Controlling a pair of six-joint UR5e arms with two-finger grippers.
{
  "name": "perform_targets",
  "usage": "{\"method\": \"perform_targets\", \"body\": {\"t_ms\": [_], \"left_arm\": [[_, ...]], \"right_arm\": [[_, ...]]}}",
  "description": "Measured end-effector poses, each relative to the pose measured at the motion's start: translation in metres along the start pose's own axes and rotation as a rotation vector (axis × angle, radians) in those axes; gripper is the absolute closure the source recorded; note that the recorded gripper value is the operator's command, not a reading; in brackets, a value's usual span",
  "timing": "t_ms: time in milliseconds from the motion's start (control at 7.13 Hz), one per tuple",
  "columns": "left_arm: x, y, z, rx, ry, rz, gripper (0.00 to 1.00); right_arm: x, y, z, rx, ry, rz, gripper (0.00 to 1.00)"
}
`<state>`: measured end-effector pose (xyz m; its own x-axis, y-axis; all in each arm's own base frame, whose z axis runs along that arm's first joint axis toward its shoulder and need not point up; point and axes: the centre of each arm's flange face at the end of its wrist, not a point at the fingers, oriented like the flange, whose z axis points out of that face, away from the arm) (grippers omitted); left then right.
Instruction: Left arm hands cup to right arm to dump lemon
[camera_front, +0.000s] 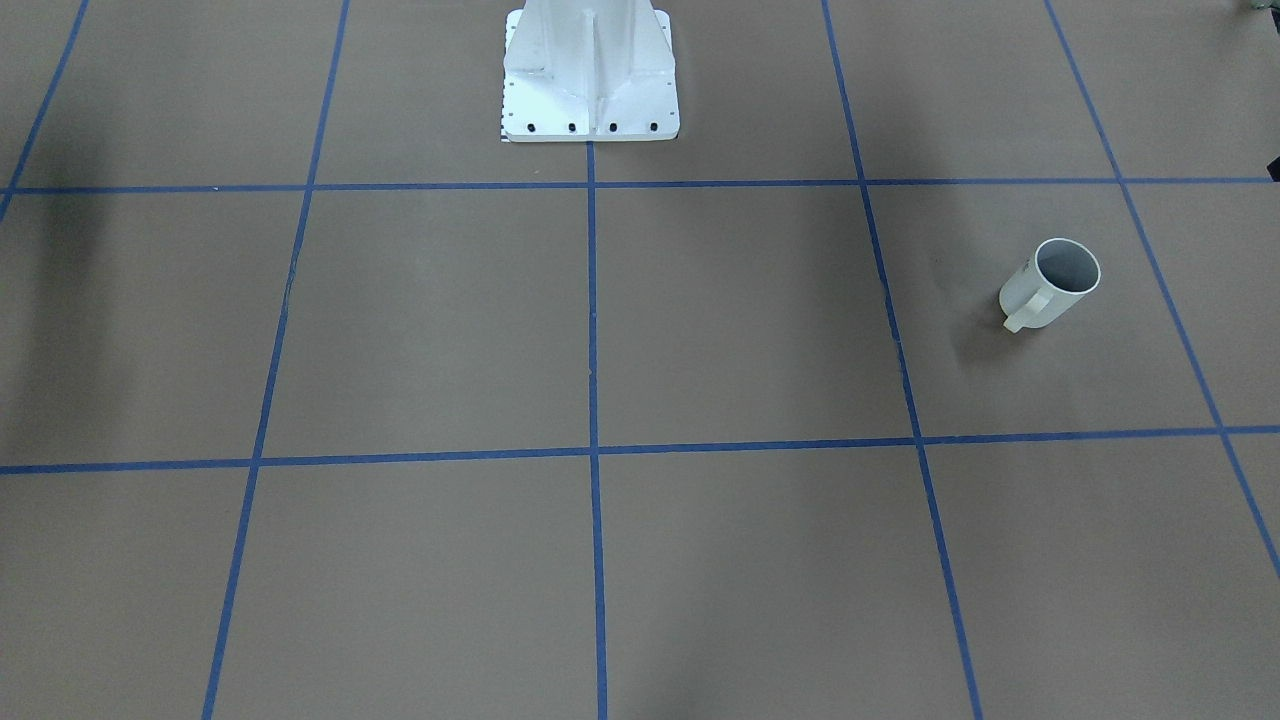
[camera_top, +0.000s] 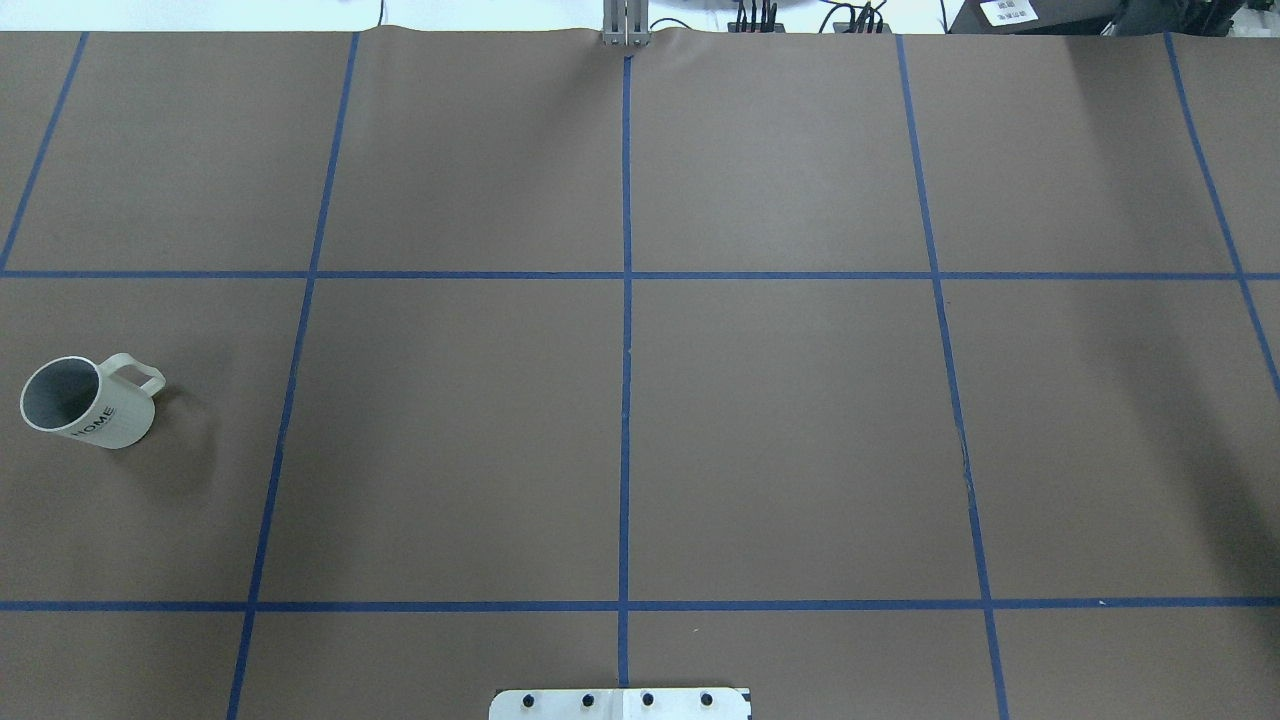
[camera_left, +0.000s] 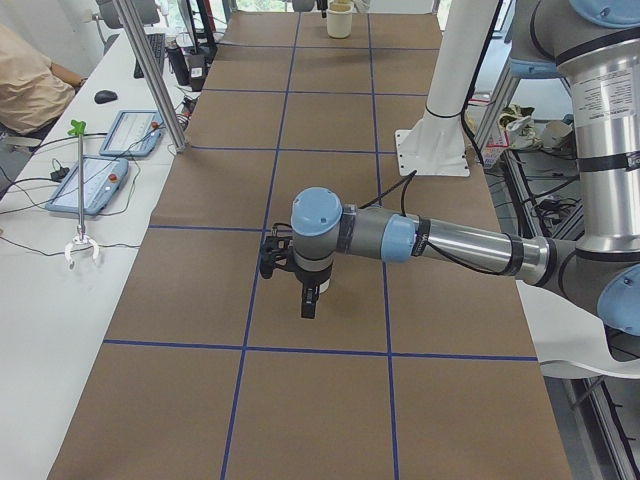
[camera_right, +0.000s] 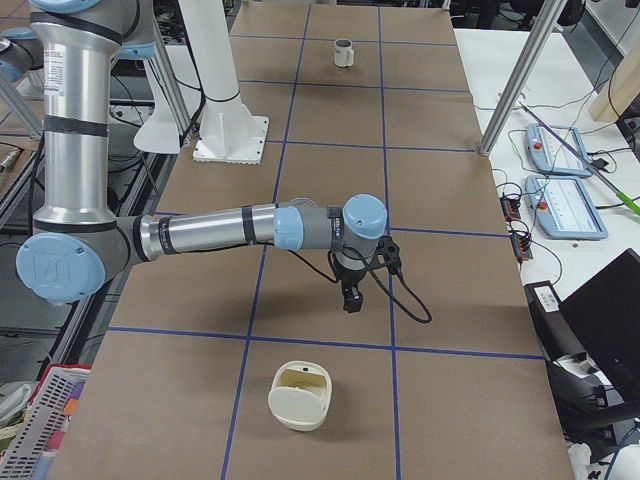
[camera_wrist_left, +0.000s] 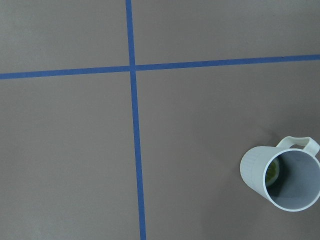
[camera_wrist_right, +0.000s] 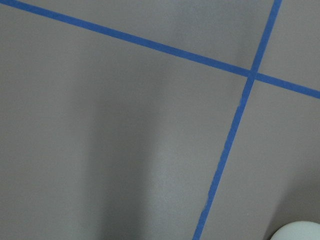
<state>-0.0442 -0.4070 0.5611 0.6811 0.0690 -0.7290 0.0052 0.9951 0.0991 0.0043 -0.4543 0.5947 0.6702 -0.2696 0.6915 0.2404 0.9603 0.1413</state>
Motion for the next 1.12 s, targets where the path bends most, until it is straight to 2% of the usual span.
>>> {"method": "perform_targets", "body": {"t_ms": [841,1122], "left_arm": [[0.004,0.012,0.001,0.024,0.007,0.042,0.00],[0.016,0.011,0.014,0.005,0.015,0.080,0.00]], "right_arm": [[0.006,0.006,-0.008,0.017,0.004,0.015,0.00],[0.006,0.005,-0.008,0.017,0.003,0.014,0.00]]}}
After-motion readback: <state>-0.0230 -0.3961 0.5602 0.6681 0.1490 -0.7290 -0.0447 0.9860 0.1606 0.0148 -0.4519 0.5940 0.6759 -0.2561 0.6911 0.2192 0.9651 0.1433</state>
